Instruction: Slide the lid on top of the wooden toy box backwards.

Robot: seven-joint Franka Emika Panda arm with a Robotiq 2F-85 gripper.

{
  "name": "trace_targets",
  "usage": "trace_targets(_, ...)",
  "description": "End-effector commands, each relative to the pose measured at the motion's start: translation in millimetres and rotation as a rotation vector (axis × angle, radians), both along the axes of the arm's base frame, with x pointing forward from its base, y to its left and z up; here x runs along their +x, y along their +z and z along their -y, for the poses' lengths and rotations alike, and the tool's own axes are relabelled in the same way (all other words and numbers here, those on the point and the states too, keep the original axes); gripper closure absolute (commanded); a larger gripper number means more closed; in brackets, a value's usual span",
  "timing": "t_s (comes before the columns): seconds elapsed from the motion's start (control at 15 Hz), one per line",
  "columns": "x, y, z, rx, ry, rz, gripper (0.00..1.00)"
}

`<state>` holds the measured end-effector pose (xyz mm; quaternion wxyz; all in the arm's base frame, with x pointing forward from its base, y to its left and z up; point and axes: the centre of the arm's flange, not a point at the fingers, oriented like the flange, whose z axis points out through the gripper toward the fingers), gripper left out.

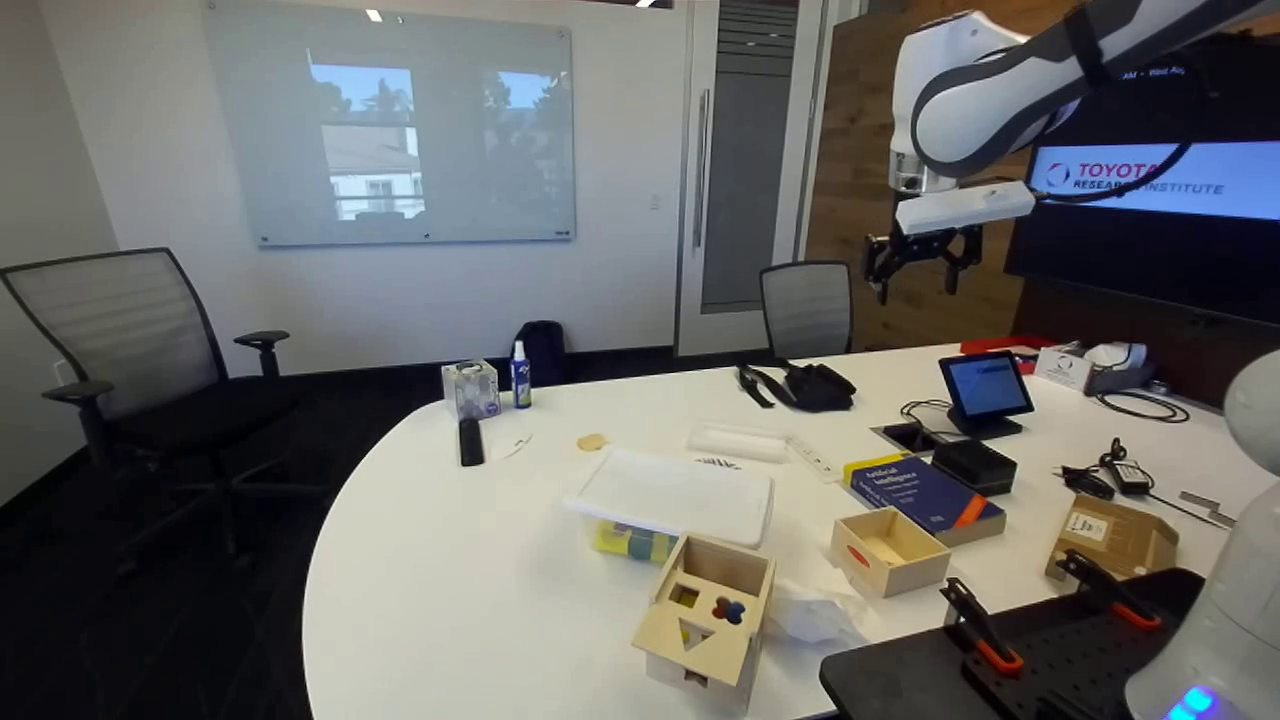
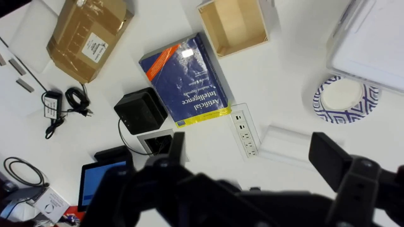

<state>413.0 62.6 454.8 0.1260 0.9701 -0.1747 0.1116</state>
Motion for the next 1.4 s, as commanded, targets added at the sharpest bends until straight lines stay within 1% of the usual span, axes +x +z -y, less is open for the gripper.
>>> trace_targets(0.0, -18, -44, -52, 0.054, -0.085, 0.04, 0.0)
trace_targets(0.27, -35, -95, -114, 0.081, -0.142, 0.051, 0.0)
trace_targets(0.47, -33, -131, -162, 0.094, -0.143, 0.044, 0.0)
trace_targets(0.6, -29, -156, -186, 0.1, -0.127, 0.028, 0.0)
trace_targets(0.87, -16, -203, -222, 0.093, -0.092, -0.04, 0.0)
trace_targets(1.2, -3, -264, -269, 0.077, -0.058, -0.156, 0.0)
trace_targets(1.27, -1, -274, -275, 0.073, -0.061, -0.158, 0.0)
trace_targets(1.33, 1, -277, -275, 0.067, -0.06, -0.141, 0.0)
